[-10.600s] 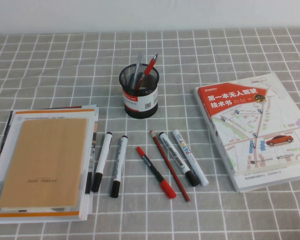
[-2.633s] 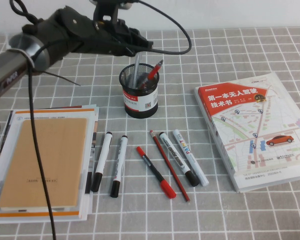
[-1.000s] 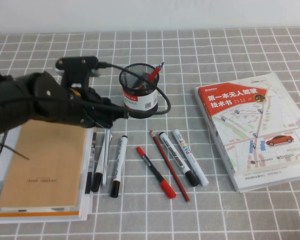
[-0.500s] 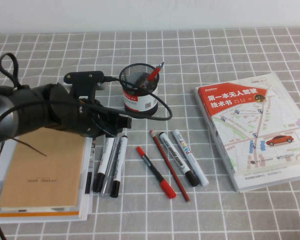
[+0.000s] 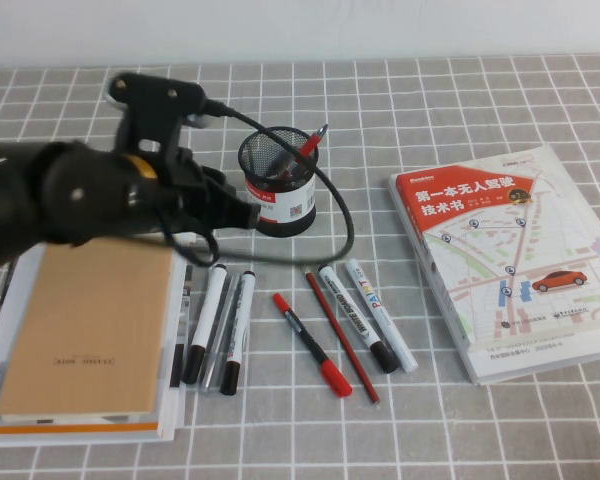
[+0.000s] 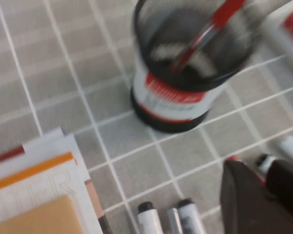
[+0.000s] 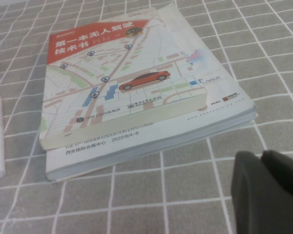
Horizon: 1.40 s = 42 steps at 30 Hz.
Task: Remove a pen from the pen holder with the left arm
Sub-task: 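Take a marker out of the pen holder and lay it on the table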
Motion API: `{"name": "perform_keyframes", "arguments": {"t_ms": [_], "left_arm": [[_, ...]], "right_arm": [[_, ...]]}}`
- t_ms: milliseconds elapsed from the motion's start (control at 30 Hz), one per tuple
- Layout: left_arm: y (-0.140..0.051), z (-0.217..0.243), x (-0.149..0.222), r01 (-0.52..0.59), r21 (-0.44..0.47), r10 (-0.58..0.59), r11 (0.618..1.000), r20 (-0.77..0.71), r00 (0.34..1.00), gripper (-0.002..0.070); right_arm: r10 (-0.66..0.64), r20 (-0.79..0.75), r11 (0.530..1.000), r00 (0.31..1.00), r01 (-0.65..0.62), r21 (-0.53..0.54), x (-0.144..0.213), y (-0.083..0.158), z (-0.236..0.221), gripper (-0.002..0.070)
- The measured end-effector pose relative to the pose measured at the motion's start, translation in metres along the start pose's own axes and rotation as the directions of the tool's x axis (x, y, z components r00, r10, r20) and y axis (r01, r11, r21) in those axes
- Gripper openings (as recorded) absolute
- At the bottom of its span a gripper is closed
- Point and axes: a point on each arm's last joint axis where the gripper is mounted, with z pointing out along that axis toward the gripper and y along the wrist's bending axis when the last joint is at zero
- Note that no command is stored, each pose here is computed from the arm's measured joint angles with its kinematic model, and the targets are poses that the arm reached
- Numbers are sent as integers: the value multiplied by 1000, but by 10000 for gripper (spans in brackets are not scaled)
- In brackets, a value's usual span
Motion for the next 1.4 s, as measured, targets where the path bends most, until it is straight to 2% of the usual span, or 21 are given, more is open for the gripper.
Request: {"name": "perform_keyframes", "arguments": {"t_ms": [67, 200, 367, 567, 833, 1000, 1133, 1400], "left_arm": [[-8, -27, 1, -45, 4, 45, 999, 46, 998, 48], [-21, -76, 19, -83, 30, 80, 996, 86, 993, 8], [-24, -140, 43, -73, 44, 62, 996, 215, 975, 1], [-26, -209, 91, -90, 56, 64, 994, 351, 934, 0], [-26, -277, 154, -164, 13, 139, 986, 473, 870, 0], [-24, -299, 180, -189, -41, 181, 981, 533, 826, 0], [-19, -298, 191, -198, -97, 219, 975, 533, 818, 0], [-12, -251, 205, -185, -210, 272, 960, 537, 798, 0]], "right_arm": [[0, 0, 1000, 1000, 0, 0, 0, 0, 0, -13], [0, 0, 1000, 1000, 0, 0, 0, 0, 0, -13], [0, 0, 1000, 1000, 0, 0, 0, 0, 0, -13], [0, 0, 1000, 1000, 0, 0, 0, 0, 0, -13], [0, 0, 1000, 1000, 0, 0, 0, 0, 0, -13], [0, 0, 1000, 1000, 0, 0, 0, 0, 0, -13], [0, 0, 1000, 1000, 0, 0, 0, 0, 0, -13], [0, 0, 1000, 1000, 0, 0, 0, 0, 0, -13]]}}
